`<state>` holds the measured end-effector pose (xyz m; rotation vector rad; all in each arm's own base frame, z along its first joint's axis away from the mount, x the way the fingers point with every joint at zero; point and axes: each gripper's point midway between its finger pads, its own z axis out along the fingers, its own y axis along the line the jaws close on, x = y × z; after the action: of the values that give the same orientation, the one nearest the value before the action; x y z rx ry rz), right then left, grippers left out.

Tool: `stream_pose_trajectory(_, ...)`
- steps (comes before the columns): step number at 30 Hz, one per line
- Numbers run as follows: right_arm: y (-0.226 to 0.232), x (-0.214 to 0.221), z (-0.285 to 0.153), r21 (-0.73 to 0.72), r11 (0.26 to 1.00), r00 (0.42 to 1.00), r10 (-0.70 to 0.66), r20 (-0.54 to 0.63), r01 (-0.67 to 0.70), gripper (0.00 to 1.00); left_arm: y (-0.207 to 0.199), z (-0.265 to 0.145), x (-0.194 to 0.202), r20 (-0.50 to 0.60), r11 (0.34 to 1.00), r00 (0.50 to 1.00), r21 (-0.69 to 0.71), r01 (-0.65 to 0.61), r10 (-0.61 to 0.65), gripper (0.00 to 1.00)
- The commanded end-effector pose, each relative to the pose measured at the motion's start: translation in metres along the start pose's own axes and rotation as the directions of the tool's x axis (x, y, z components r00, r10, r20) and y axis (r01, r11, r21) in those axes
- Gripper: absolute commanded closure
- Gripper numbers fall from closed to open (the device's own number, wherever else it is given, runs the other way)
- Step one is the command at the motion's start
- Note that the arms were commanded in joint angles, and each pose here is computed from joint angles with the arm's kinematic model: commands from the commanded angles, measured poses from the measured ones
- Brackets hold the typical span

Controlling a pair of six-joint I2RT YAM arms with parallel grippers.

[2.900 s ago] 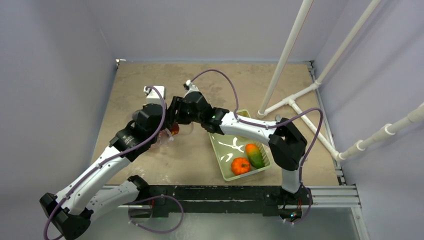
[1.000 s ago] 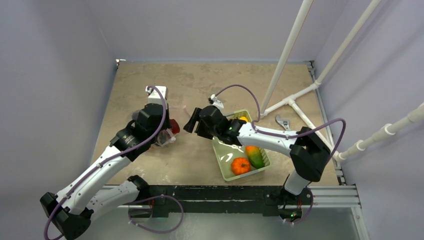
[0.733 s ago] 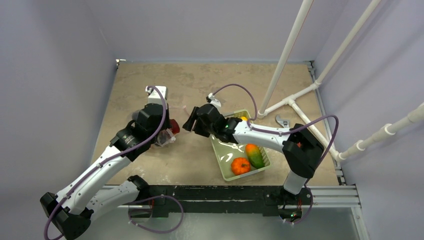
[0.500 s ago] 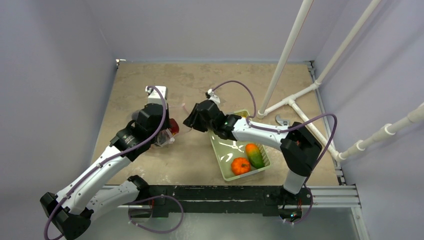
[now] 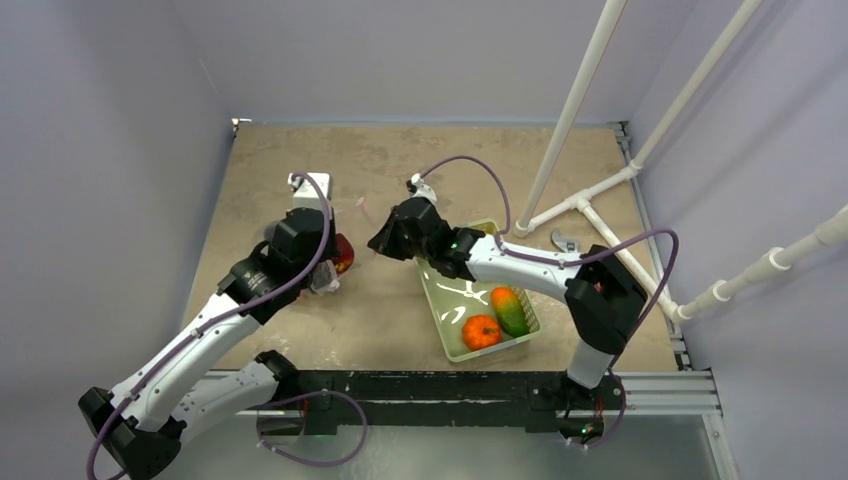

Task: Place the food in the zip-top bag and seal the zipper
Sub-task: Adjust the zipper food storage bag at the center of the board.

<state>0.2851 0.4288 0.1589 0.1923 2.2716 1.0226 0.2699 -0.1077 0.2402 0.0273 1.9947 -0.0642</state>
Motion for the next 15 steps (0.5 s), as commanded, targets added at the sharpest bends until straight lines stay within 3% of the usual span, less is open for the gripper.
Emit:
stream_pose_trajectory(1, 0.060, -0.047, -0.036, -0.135, 0.989, 0.991, -0.052, 0.120, 0.068, 1.00, 0.006, -0.014, -0.026, 0.062, 0.999, 0.997, -0.017, 0.043, -0.042, 1.00)
stream_pose_trajectory(9, 0.096, -0.101, -0.081, -0.113, 0.973, 0.949, -0.164, 0.268, 0.200, 1.00, 0.032, -0.048, -0.067, 0.129, 0.994, 0.991, -0.092, 0.060, -0.047, 1.00)
stream_pose_trajectory(15, 0.127, -0.126, -0.109, -0.124, 0.944, 0.913, -0.254, 0.318, 0.305, 1.00, 0.039, -0.062, -0.069, 0.126, 0.989, 0.987, -0.093, 0.116, -0.104, 1.00)
